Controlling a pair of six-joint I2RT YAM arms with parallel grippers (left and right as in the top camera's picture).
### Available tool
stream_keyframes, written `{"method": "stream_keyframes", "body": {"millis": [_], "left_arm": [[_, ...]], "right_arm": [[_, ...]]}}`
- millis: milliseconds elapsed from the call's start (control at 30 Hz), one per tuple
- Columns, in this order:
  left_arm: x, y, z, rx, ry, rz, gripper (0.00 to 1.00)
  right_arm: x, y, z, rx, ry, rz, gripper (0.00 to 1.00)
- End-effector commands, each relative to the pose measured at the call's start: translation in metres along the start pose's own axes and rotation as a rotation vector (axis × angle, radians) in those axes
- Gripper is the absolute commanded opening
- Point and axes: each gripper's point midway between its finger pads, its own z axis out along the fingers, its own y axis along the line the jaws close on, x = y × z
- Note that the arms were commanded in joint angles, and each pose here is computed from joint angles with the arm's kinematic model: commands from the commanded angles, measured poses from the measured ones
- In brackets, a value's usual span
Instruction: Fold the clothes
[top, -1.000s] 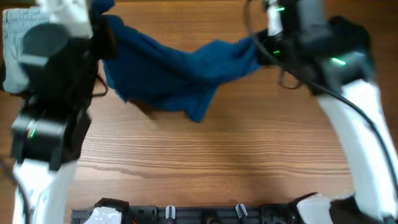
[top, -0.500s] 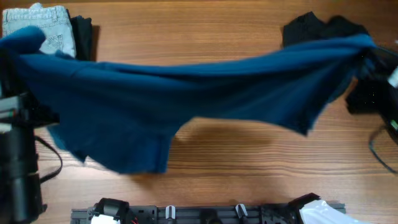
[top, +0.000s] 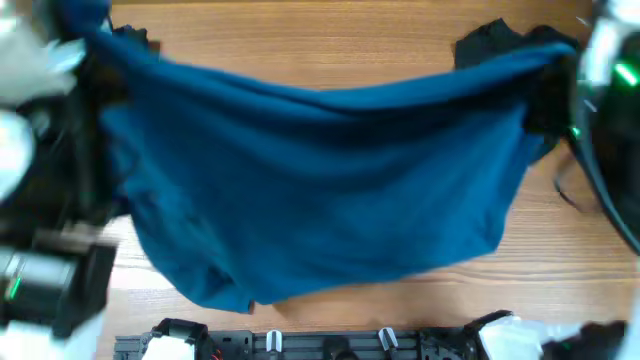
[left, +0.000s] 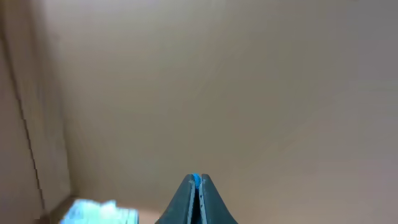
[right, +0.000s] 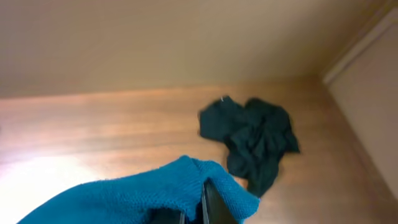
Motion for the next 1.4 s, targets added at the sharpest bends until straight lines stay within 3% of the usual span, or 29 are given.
{"method": "stream_keyframes", "body": {"millis": [0, 167, 267, 367, 467, 600, 833, 933, 1200, 1367], "left_arm": [[0.023, -0.012, 0.043, -0.03, 0.033, 0.014, 0.04], [-0.013, -0.028, 0.111, -0.022, -0.288, -0.113, 0.04], [-0.044, -0.036, 0.119, 0.043, -0.538, -0.204, 0.04], [-0.051, -0.044, 0.121, 0.091, -0.576, -0.22, 0.04], [-0.026, -0.054, 0.136, 0.15, -0.456, -0.152, 0.04], [0.046, -0.048, 0.166, 0.192, -0.151, -0.101, 0.04], [0.194, 0.017, 0.18, 0.009, 0.389, -0.071, 0.04], [0.221, 0.029, 0.167, -0.027, 0.516, -0.107, 0.04], [0.287, -0.001, 0.08, 0.143, 0.978, -0.18, 0.04], [0.286, -0.003, 0.033, 0.153, 1.112, -0.198, 0.04]], "right_arm": [[-0.013, -0.004, 0.046, 0.084, 0.016, 0.027, 0.04], [-0.107, 0.016, 0.124, -0.028, -0.267, 0.05, 0.04], [-0.16, 0.032, 0.131, -0.115, -0.48, 0.019, 0.04], [-0.192, 0.034, 0.121, -0.119, -0.633, 0.01, 0.04], [-0.188, 0.036, 0.137, -0.105, -0.612, -0.026, 0.04], [-0.14, 0.04, 0.194, -0.126, -0.39, -0.05, 0.04], [-0.024, 0.054, 0.269, -0.222, 0.084, 0.009, 0.04], [0.001, 0.058, 0.266, -0.254, 0.185, 0.001, 0.04], [0.092, 0.05, 0.23, -0.26, 0.584, -0.061, 0.04], [0.114, 0.06, 0.203, -0.365, 0.702, -0.09, 0.04]]}}
